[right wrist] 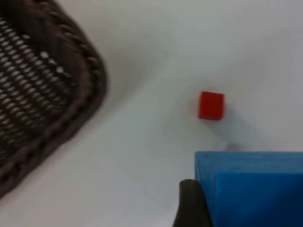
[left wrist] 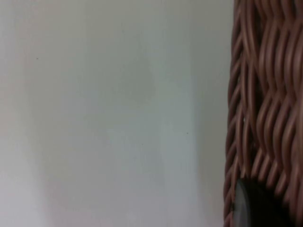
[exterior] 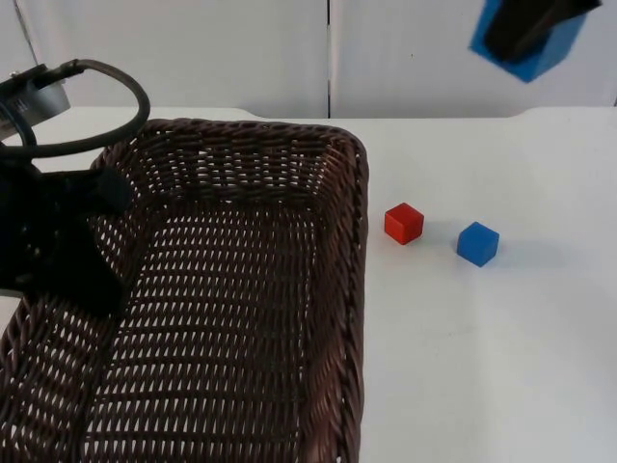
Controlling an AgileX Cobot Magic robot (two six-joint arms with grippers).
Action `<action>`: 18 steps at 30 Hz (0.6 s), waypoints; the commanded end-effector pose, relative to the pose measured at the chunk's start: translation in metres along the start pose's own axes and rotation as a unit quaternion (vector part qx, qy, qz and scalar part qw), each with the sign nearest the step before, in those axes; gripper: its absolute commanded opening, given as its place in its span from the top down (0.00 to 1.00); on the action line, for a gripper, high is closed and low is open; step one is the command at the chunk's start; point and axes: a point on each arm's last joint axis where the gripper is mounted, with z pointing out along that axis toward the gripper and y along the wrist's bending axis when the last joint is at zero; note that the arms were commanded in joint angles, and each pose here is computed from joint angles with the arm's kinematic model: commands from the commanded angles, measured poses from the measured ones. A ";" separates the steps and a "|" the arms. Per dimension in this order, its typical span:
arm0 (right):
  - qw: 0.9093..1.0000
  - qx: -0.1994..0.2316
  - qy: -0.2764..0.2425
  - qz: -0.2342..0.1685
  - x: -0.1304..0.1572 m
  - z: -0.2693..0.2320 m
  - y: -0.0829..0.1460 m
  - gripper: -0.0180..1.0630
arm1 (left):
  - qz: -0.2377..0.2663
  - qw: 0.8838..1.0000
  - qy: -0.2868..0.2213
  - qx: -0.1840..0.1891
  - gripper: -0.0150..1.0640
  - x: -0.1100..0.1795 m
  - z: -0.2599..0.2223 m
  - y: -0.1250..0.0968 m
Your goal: Pick up the basket with the left hand and place the largest block into the basket with the right hand.
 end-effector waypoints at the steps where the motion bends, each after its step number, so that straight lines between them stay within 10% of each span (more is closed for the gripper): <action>1: 1.000 -0.007 -0.009 -0.021 -0.004 -0.006 0.012 0.98 | 0.000 1.000 -0.004 0.007 0.99 0.001 -0.002 -0.004; 18: 0.989 -0.072 -0.036 -0.127 -0.024 -0.002 0.105 0.98 | 0.000 1.000 -0.004 0.007 0.99 0.001 -0.002 -0.004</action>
